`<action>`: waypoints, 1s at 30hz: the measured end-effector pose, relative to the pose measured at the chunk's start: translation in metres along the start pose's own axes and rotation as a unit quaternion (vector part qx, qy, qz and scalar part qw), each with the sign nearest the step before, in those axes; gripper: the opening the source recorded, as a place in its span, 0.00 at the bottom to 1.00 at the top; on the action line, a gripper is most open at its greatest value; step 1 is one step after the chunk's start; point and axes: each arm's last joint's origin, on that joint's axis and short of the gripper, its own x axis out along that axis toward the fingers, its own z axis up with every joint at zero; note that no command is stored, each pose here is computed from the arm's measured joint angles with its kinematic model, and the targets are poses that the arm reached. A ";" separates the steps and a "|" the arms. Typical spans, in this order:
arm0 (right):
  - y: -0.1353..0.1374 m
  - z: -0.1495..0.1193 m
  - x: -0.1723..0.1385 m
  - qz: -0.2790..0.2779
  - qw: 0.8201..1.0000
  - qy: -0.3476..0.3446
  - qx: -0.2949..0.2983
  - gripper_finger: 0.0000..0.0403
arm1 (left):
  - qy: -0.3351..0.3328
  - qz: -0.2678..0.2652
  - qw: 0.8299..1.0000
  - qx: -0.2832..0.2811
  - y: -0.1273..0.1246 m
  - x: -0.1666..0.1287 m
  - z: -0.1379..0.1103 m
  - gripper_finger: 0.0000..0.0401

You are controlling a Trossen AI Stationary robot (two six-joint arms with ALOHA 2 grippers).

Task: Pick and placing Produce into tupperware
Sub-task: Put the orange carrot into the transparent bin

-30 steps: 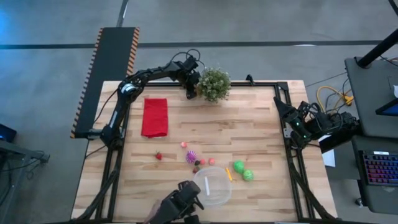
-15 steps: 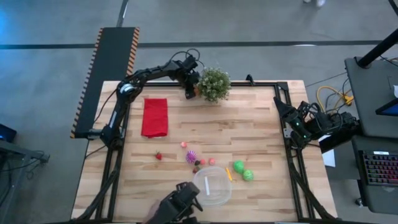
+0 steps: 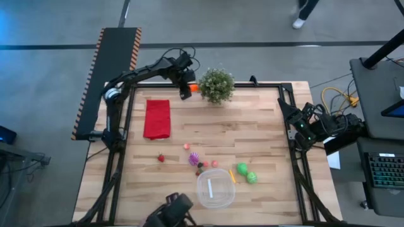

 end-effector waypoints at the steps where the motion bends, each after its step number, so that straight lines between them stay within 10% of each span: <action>1: 0.000 0.000 0.000 0.000 1.000 0.000 -0.002 0.62 | 0.001 0.001 1.000 -0.008 -0.003 -0.004 -0.005 0.31; 15: 0.000 -0.001 0.000 0.005 1.000 0.004 -0.009 0.62 | -0.047 -0.001 0.997 -0.066 -0.084 -0.058 -0.068 0.31; 30: 0.001 -0.006 0.000 0.047 0.998 0.041 0.009 0.62 | -0.069 -0.055 0.995 -0.053 -0.186 -0.100 -0.055 0.31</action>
